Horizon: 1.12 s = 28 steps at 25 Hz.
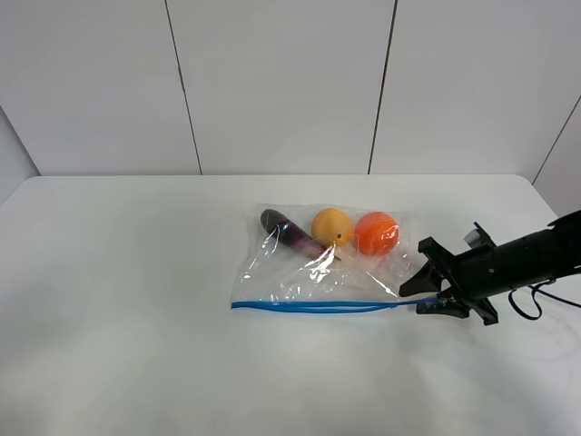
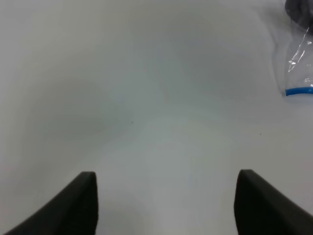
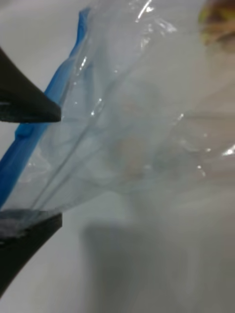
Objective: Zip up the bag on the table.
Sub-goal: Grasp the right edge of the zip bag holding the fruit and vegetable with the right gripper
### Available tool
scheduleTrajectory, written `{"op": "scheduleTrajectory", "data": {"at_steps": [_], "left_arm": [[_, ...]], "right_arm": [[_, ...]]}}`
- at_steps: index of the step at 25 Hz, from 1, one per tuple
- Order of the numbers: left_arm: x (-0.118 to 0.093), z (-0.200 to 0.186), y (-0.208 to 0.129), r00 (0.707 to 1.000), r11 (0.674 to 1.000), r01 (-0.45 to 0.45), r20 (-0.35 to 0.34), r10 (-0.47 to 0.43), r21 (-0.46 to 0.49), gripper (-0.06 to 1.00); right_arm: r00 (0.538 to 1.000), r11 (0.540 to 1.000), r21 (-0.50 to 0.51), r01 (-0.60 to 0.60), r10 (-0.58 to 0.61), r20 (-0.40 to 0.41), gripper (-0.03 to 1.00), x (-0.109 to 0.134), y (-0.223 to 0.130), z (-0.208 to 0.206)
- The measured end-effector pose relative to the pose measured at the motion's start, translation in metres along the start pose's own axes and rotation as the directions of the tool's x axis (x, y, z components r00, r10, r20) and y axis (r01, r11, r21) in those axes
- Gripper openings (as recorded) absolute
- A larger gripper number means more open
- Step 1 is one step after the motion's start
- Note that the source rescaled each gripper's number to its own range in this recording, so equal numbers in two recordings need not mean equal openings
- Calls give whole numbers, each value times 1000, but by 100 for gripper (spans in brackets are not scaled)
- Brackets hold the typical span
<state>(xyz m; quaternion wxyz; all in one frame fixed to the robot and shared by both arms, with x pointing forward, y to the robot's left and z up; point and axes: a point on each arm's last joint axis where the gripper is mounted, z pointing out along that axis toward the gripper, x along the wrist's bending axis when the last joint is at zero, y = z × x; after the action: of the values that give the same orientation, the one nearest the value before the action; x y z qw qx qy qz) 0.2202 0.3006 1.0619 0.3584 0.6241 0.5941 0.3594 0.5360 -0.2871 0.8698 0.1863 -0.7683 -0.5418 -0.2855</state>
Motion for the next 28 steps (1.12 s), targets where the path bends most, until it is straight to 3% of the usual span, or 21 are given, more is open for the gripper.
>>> {"op": "scheduleTrajectory", "data": {"at_steps": [9,28], "left_arm": [[0,0,0,1000,1000,0,0,0,0,95],[0,0,0,1000,1000,0,0,0,0,95]], "right_arm": [[1000,1000,-6,12,-11,22,42,-2,1,0],[998,999,-36,-1,3,55,42,-17,6,-10]]}}
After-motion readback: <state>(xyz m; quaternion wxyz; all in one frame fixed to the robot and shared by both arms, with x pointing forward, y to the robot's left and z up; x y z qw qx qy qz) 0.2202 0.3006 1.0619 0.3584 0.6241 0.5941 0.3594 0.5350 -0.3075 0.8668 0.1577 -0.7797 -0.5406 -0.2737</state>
